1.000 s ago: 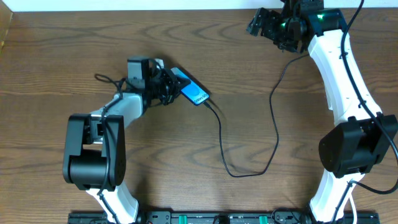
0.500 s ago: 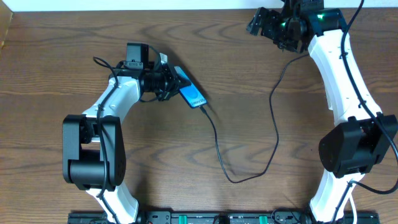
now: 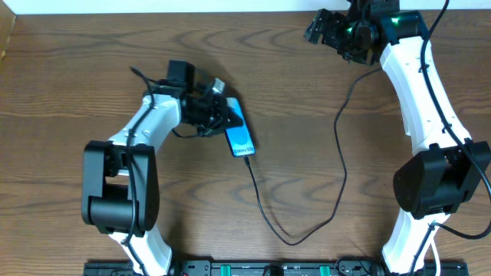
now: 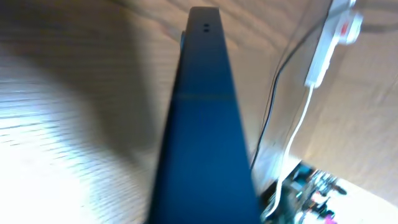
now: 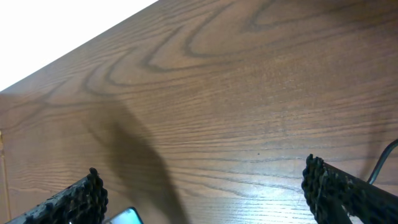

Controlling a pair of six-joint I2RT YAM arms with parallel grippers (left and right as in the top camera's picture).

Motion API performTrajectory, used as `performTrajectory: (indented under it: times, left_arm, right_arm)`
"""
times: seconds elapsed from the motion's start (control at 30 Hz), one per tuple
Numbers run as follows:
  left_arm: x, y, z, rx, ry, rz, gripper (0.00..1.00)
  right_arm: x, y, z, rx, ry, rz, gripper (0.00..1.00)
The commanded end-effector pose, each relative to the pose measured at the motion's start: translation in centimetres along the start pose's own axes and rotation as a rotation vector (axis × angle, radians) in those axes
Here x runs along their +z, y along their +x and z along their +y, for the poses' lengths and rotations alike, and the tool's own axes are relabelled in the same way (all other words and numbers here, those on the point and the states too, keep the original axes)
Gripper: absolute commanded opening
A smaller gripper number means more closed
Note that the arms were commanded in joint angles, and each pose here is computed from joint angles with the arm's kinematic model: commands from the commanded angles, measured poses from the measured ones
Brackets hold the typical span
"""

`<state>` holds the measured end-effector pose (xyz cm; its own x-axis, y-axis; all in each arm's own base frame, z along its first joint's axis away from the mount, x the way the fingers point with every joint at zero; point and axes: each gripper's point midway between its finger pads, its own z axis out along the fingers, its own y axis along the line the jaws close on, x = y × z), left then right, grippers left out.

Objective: Plug charger to phone and switch on socket
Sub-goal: 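Carry the plugged phone down toward the table center with the left gripper, then lower the phone flat onto the table with the left gripper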

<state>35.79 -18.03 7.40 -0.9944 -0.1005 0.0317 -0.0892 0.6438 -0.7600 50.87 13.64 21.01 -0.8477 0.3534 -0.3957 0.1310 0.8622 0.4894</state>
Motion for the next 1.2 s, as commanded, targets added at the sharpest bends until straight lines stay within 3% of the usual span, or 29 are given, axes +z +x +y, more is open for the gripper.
performTrajectory:
  times: [0.0, 0.57, 0.67, 1.17]
  left_arm:
    - [0.4, 0.2, -2.2, 0.148, 0.037, 0.013, 0.07]
    - [2.9, 1.7, -4.4, 0.239, 0.038, 0.054, 0.07]
    - [3.4, 1.6, -3.8, 0.201, -0.019, 0.041, 0.08]
    - [4.3, 2.2, -3.7, 0.148, -0.027, 0.066, 0.07]
  right_arm:
    - [-1.1, -0.3, 0.6, -0.024, -0.006, -0.020, 0.99]
    - [-1.1, 0.2, 0.4, -0.025, 0.005, -0.002, 0.99]
    - [-1.1, 0.2, 0.3, -0.024, 0.008, 0.001, 0.99]
    - [-1.0, 0.6, 0.4, -0.027, 0.011, 0.013, 0.99]
